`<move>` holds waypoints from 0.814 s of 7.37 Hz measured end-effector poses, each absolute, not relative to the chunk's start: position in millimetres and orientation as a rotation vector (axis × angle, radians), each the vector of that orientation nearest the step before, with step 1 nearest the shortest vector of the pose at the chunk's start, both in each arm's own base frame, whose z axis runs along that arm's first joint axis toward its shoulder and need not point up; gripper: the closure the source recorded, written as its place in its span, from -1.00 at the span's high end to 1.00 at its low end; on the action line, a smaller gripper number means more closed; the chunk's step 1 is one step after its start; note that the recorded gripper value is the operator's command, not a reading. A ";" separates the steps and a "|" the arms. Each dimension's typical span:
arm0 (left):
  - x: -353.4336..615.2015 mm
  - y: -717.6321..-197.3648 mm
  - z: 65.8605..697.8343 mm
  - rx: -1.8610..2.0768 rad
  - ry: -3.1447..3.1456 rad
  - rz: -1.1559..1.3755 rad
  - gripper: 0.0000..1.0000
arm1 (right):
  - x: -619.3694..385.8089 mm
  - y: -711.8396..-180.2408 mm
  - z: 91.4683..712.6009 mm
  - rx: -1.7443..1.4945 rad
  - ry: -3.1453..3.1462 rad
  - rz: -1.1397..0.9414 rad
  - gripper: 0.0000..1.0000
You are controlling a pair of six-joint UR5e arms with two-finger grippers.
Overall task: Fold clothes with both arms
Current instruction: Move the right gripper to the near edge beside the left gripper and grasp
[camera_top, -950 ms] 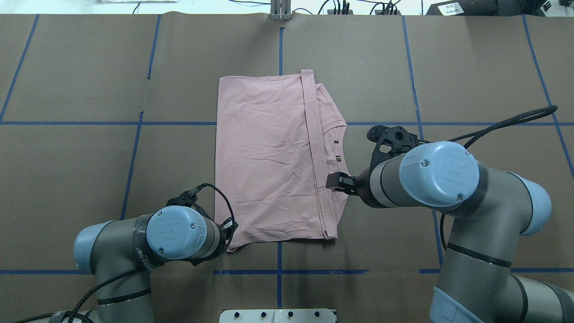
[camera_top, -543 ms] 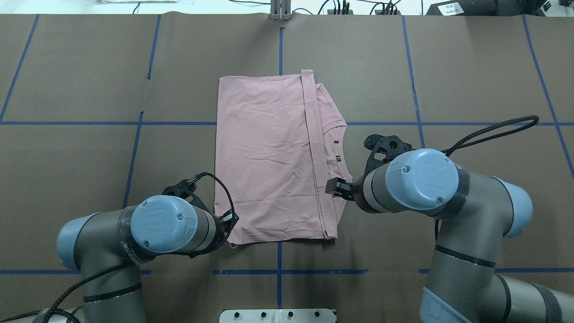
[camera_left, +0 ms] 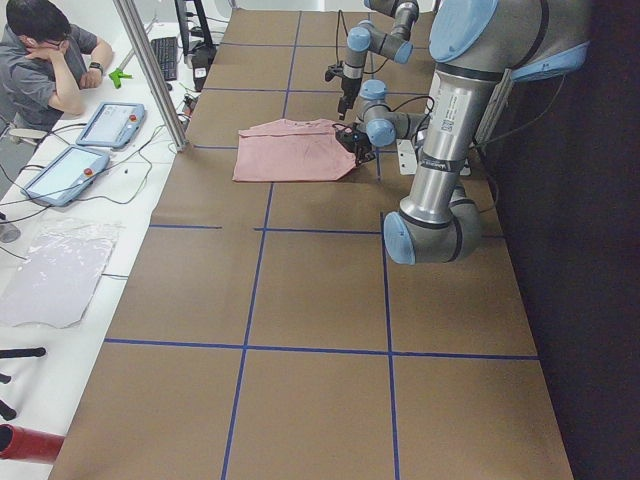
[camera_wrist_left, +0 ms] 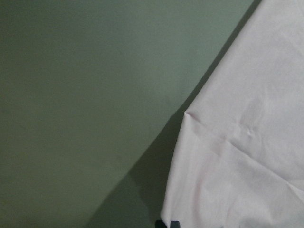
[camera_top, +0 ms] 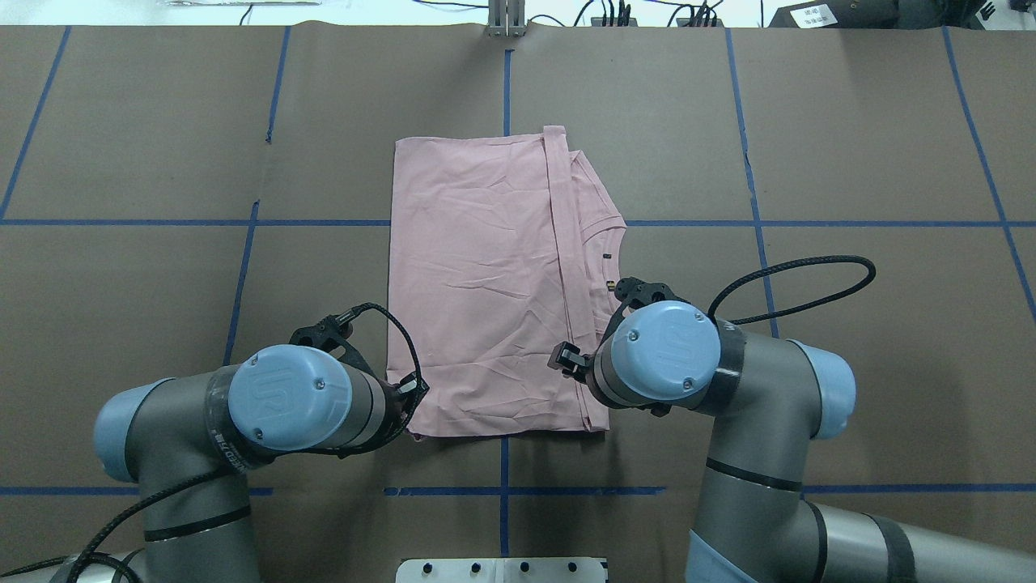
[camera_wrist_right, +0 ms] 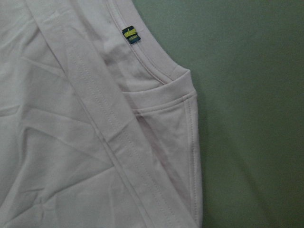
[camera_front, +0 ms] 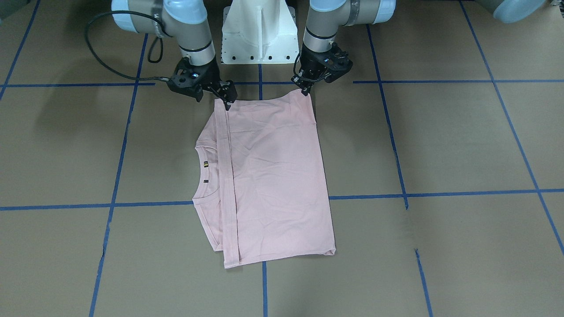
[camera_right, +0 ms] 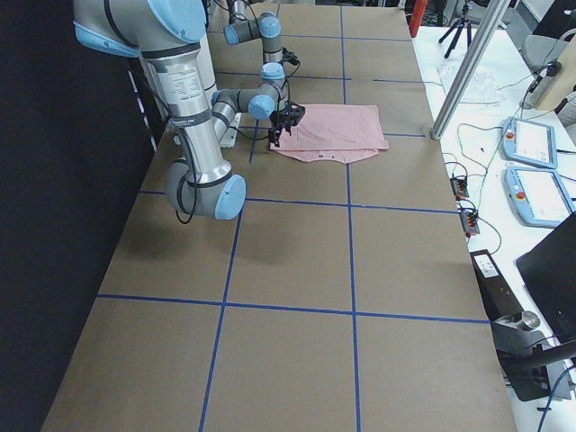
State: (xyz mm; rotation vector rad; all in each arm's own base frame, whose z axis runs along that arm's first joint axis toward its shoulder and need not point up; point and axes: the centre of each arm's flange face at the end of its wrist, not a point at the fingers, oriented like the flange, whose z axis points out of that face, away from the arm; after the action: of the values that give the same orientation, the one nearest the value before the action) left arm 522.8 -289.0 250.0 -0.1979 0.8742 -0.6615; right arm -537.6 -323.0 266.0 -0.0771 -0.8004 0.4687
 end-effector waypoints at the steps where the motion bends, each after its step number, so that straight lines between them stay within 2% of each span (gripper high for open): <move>1: 521.9 -290.4 249.8 -0.197 0.875 -0.664 -1.00 | -550.0 -323.4 268.3 -0.087 -0.786 0.483 1.00; 3: 521.0 -291.7 249.7 -0.195 0.876 -0.666 -1.00 | -564.6 -316.3 276.4 -0.100 -0.760 0.481 0.99; 6: 519.6 -294.0 249.3 -0.192 0.877 -0.666 -1.00 | -569.7 -311.4 285.5 -0.104 -0.742 0.472 0.71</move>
State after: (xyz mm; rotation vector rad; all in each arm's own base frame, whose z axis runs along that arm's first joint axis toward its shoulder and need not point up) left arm 519.6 -294.0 249.3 -0.1918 0.8773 -0.6664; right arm -569.7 -311.4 285.5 -0.1043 -0.7416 0.4715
